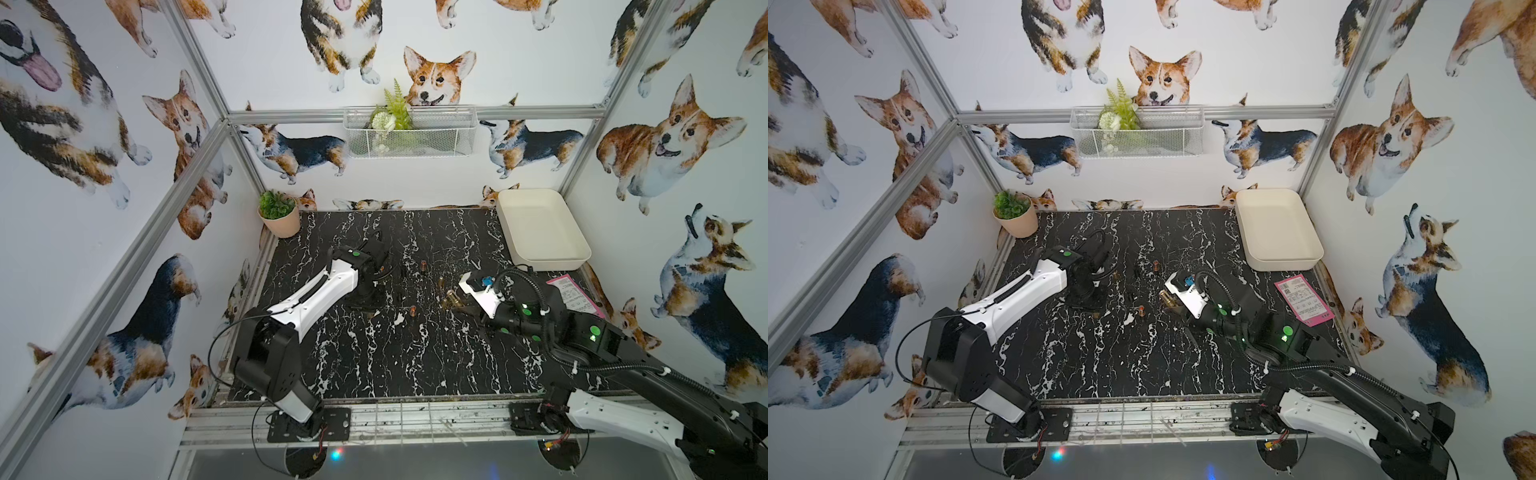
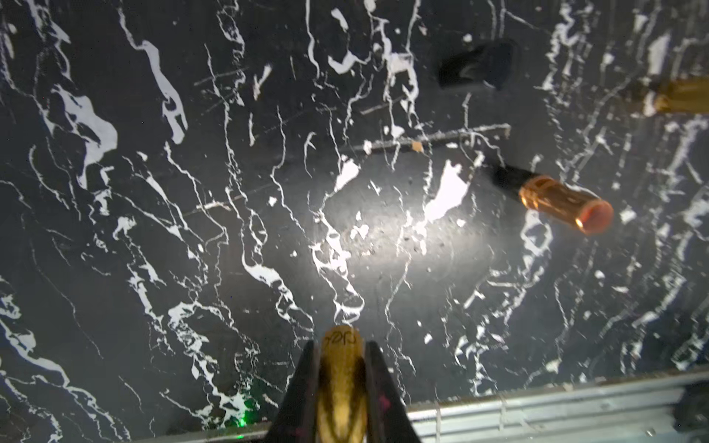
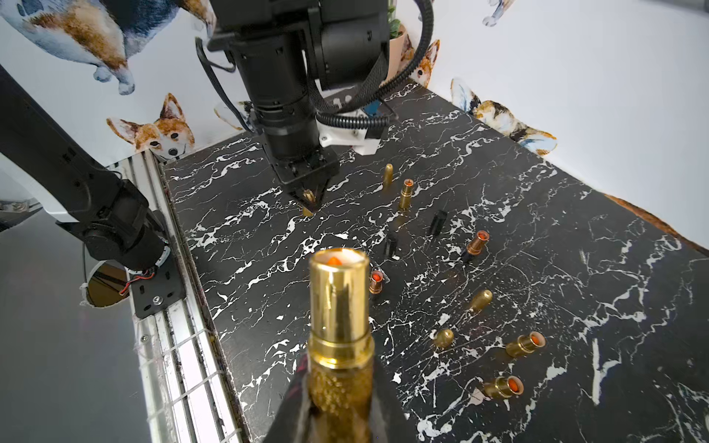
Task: Open the lipstick cap
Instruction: Place the cover at the center of the board.
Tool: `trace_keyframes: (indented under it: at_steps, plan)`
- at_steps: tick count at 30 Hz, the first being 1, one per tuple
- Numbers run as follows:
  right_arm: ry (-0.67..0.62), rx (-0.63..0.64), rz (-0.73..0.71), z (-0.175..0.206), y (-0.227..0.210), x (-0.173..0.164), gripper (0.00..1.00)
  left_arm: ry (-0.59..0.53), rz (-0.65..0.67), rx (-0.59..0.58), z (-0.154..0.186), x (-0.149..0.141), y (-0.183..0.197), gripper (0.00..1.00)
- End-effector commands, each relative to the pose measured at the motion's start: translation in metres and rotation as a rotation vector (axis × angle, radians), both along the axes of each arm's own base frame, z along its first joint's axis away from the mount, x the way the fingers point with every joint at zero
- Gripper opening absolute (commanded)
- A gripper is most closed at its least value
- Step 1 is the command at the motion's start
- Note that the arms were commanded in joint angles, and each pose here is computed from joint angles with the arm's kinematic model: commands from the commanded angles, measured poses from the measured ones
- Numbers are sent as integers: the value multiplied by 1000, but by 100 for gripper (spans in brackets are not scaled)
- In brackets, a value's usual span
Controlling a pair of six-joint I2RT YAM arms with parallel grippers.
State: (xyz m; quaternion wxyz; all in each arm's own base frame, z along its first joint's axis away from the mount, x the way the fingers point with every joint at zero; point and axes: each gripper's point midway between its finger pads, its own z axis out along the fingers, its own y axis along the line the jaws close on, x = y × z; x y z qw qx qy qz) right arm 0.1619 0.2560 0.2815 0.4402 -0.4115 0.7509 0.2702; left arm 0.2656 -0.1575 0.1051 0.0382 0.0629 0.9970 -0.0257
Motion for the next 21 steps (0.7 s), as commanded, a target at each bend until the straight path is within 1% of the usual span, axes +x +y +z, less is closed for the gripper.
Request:
trace_keyframes:
  at_steps: [1,8,10,13,18,21]
  plan:
    - [-7,24,-16,4,1,3,2,-35,9,64,-21,21,6,0]
    - [-3,23,-27,3,0,4,2,19,30,91,-56,25,21,0]
    - [0,14,-30,0,0,5,2,13,53,79,-62,25,23,0]
    - [3,10,-31,-1,0,5,2,-1,84,66,-69,27,27,3]
    - [0,2,-33,-2,-1,5,2,21,94,74,-81,25,30,2]
    - [0,-5,-38,-3,-2,6,2,14,106,79,-83,26,34,2]
